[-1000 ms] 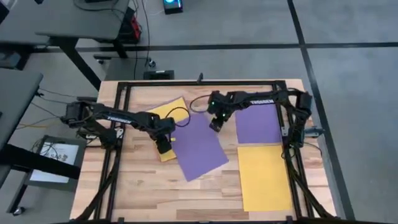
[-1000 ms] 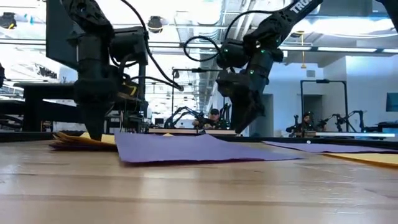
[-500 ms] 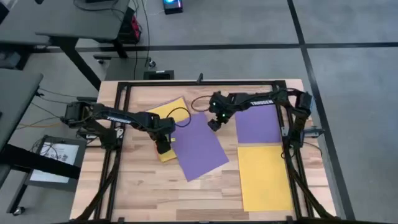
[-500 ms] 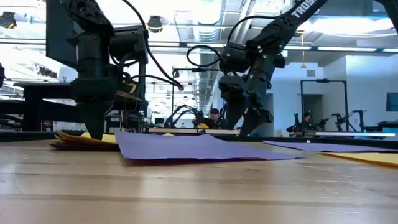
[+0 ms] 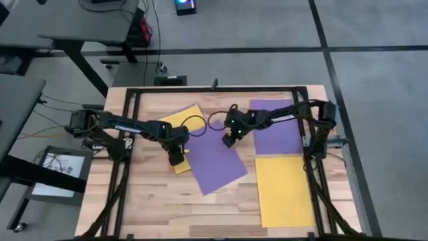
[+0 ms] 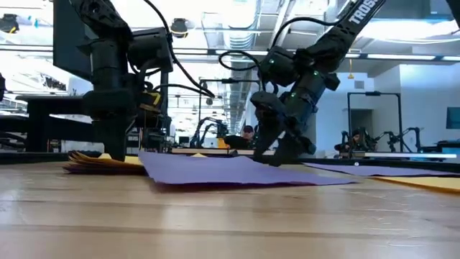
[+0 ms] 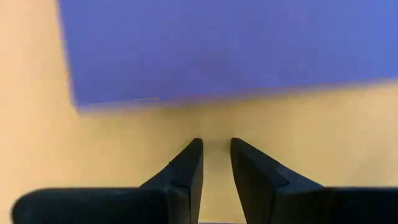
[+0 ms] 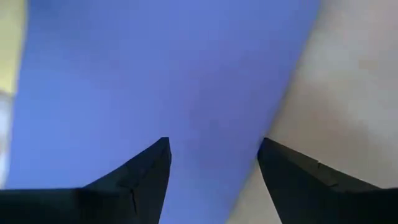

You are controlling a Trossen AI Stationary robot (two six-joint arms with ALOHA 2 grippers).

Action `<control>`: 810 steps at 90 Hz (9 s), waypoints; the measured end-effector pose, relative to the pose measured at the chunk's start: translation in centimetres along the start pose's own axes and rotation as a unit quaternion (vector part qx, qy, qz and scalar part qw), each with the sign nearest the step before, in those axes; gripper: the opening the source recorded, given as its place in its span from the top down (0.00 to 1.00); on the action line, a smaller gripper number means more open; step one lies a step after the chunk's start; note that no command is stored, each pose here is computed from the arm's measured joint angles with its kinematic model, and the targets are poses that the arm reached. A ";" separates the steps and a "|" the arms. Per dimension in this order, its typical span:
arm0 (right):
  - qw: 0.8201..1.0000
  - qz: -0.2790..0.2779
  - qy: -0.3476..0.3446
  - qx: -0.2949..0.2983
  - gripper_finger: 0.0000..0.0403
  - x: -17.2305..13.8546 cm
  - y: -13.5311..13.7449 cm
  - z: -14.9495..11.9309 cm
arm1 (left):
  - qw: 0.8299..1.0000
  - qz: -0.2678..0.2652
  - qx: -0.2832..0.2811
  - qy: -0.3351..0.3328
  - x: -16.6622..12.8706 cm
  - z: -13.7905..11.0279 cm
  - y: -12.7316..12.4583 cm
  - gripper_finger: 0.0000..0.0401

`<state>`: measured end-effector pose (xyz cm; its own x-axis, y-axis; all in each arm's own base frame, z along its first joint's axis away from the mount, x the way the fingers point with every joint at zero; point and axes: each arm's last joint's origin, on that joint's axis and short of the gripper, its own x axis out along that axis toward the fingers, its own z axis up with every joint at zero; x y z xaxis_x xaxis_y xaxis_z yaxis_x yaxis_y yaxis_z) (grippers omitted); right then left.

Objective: Organize paper
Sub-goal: Stack the purple paper on the top right purple paper, then stack the yellow paper on the bottom right yellow paper

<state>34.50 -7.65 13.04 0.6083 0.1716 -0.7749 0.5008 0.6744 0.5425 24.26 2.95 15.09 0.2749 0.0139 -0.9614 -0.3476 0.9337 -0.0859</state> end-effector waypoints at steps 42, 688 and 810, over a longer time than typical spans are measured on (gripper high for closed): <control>0.997 0.073 0.020 0.011 0.44 1.1 2.1 -0.9 | 1.000 -0.004 -0.001 -0.018 0.0 0.4 -0.1 0.84; 0.931 -0.299 0.118 0.174 0.70 -10.0 -12.0 -4.5 | 0.998 -0.007 0.033 -0.044 -6.6 -0.1 0.0 0.84; 0.980 0.017 0.020 0.196 0.70 0.6 6.4 -2.4 | 0.988 -0.087 0.072 -0.103 -3.0 -2.5 0.4 0.84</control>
<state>36.60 -1.54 15.24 0.6088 0.2227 -0.7614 0.6833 0.3403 0.6460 21.08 2.37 17.28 0.5008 -0.0934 -0.8605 -0.1509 0.9695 -0.1931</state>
